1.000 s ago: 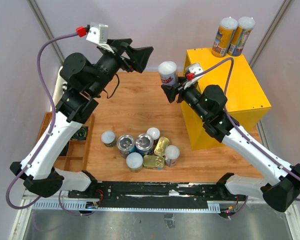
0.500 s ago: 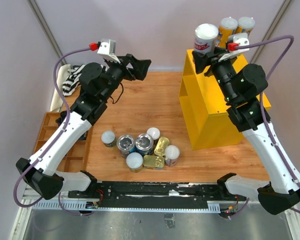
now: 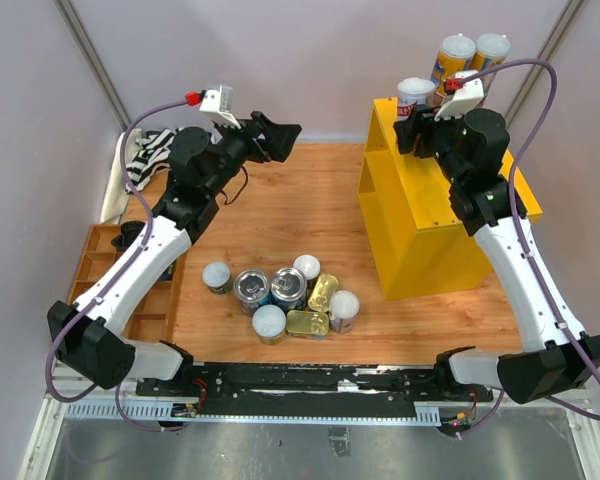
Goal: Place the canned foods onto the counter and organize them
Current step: Place the canned food on the counter.
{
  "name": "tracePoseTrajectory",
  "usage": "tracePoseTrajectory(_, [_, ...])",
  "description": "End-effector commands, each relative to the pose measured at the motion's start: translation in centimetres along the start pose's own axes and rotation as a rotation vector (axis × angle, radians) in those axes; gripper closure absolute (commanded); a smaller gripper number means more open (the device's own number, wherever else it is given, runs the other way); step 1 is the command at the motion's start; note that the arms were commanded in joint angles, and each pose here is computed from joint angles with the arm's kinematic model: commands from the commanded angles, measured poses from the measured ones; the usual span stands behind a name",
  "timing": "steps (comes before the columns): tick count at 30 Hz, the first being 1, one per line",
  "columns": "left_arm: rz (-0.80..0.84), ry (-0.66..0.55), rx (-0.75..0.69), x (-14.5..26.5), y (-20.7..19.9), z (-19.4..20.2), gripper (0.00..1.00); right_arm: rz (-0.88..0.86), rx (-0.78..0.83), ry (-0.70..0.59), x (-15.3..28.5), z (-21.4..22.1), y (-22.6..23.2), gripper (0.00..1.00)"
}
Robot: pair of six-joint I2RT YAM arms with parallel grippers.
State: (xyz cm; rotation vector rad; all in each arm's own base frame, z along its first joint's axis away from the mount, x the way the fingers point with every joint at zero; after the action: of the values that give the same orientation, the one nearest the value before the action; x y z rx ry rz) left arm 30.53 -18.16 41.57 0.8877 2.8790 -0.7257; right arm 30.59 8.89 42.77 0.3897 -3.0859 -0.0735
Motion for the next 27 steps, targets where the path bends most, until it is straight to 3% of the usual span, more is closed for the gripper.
tracePoseTrajectory(1, [0.033, -0.022, 0.026, -0.4, 0.7, 0.4, 0.0, -0.006, -0.047, -0.154, -0.3, -2.3, -0.7, 0.99])
tracePoseTrajectory(10, [0.025, 0.002, 0.028, -1.2, 1.9, 1.4, 0.0, 0.029, -0.076, -0.111, -1.7, -0.1, -2.4, 0.99])
tracePoseTrajectory(11, [0.024, 0.005, 0.027, -1.3, 2.0, 1.5, 0.0, 0.024, -0.079, -0.103, -1.8, 0.2, -2.5, 0.93])
tracePoseTrajectory(14, [0.024, 0.022, 0.032, -1.7, 2.3, 2.0, 0.0, -0.019, -0.07, -0.081, -2.0, 0.9, -2.3, 0.42])
tracePoseTrajectory(15, [0.023, 0.024, 0.032, -1.8, 2.4, 2.1, 0.0, -0.026, -0.069, -0.07, -1.9, 1.0, -2.3, 0.3])
tracePoseTrajectory(19, [0.02, 0.035, 0.035, -2.0, 2.7, 2.4, 0.0, -0.015, -0.069, -0.059, -1.1, 1.2, -2.3, 0.03])
tracePoseTrajectory(23, [0.022, 0.047, 0.038, -2.2, 2.8, 2.8, 0.0, -0.003, -0.073, -0.055, 0.0, 0.9, -2.3, 0.01])
tracePoseTrajectory(27, [0.016, 0.063, 0.038, -2.2, 3.1, 3.3, 0.0, 0.002, -0.081, -0.052, 0.6, 1.0, -2.2, 0.24])
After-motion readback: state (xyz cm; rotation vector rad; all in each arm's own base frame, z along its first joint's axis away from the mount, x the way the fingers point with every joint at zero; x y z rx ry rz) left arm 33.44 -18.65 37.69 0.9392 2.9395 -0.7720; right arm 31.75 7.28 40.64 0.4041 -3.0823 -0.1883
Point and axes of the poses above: each gripper's point midway between its finger pads, its own x axis back along the fingers, its own y axis along the line the jaws close on, z = x × y, the point moved 10 cm from there along x, back along the fingers, and after that the axes turned 1 degree about x, right-handed, at the moved point
